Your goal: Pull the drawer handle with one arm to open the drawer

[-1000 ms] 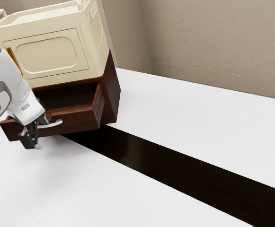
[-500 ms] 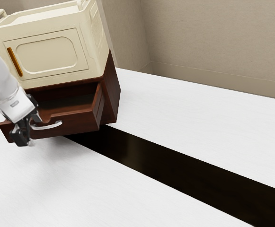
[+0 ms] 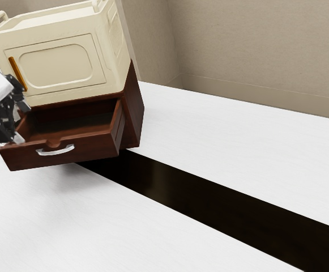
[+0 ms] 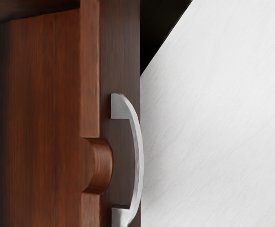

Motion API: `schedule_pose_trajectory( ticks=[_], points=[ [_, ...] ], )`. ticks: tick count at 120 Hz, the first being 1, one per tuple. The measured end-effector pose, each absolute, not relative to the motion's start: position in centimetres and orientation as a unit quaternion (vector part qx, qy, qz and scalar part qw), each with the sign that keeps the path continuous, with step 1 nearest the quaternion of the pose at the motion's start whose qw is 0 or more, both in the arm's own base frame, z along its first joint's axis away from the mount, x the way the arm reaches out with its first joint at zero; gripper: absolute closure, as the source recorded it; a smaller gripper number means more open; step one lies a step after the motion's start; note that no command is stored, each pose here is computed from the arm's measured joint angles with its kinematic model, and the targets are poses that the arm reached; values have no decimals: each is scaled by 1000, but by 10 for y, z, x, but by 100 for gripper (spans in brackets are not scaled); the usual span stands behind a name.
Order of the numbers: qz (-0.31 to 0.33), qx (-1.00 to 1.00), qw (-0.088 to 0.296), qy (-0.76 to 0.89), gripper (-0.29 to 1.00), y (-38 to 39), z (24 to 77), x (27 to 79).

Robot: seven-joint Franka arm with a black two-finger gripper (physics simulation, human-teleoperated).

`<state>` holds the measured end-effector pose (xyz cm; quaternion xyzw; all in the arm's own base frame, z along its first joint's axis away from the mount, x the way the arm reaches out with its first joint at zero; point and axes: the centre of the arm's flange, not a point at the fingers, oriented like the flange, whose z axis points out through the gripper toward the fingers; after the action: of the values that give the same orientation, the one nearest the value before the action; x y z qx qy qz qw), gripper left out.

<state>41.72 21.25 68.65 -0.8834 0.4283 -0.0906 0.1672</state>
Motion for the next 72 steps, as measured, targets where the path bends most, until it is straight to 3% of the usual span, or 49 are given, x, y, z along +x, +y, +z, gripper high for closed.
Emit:
schedule_pose_trajectory(
  ticks=[28, 45, 72],
  points=[
    [-85, -906, 123, 395, 0, 182, 704, 439],
    [-52, -913, 127, 384, 0, 144, 716, 461],
    [-36, -924, 95, 370, 0, 122, 710, 473]
  ],
)
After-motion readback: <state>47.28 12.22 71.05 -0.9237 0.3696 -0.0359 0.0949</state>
